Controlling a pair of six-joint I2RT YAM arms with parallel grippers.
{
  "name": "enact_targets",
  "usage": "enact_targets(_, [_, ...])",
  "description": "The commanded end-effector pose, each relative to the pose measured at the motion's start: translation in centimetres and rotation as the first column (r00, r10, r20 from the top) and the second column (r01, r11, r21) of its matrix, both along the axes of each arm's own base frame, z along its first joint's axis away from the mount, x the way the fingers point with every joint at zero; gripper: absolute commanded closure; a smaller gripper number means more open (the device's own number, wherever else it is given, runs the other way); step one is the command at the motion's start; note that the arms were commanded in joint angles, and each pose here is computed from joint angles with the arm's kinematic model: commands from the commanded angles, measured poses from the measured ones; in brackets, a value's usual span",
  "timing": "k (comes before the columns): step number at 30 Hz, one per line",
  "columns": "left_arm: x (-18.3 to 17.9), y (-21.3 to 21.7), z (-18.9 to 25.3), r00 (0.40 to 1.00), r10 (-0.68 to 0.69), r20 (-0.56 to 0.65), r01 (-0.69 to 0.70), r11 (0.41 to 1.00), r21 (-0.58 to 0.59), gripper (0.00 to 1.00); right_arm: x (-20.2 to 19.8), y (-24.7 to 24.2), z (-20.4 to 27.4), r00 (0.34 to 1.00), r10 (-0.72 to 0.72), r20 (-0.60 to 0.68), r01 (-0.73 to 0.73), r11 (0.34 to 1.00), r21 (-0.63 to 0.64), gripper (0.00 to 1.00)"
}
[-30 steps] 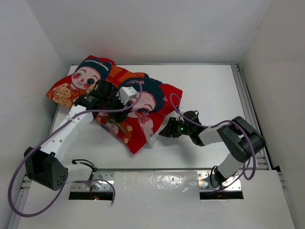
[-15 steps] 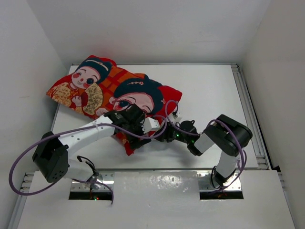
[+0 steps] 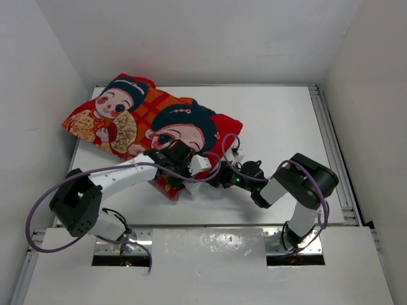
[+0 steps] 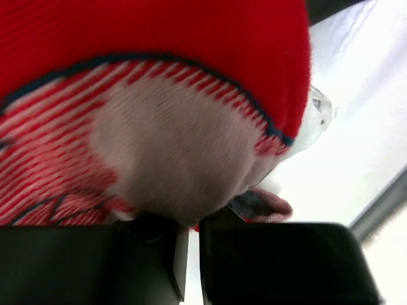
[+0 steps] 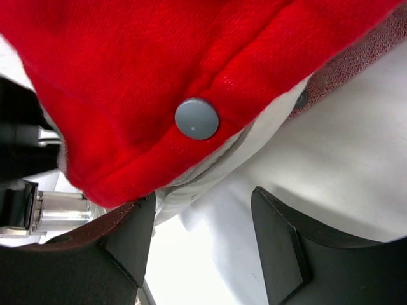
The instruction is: Put the pillow into the pillowcase
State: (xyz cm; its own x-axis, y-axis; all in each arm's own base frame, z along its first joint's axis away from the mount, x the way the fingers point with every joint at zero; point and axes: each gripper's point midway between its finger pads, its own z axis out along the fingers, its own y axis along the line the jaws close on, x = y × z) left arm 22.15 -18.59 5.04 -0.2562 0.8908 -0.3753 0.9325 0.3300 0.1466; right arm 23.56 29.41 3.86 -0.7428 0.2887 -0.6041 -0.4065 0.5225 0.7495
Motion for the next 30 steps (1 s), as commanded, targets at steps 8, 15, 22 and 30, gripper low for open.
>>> enact_targets(8, [-1.2, -4.8, 10.9, 0.992, -0.118, 0.042, 0.124, 0.977, -0.171, 1.00, 1.6, 4.5, 5.6, 0.983, 0.047, 0.178, -0.069, 0.991, 0.115, 0.40])
enact_targets(15, [-2.8, -5.0, 12.1, 0.975, -0.216, 0.044, 0.220, 0.966, -0.139, 1.00, 6.7, 6.0, 13.4, 0.918, -0.114, 0.380, 0.041, 0.980, 0.197, 0.78])
enact_targets(22, [-1.3, -6.4, 23.4, 0.939, -0.255, 0.231, 0.315, 0.908, -0.276, 1.00, 10.5, 7.4, 14.7, 0.903, -0.203, 0.379, 0.126, 0.967, 0.220, 1.00])
enact_targets(30, [-3.2, -10.0, 31.8, 0.846, -0.376, 0.377, 0.519, 0.740, -0.428, 1.00, 15.0, 14.5, 14.8, 0.877, -0.240, 0.415, 0.212, 0.971, 0.113, 1.00])
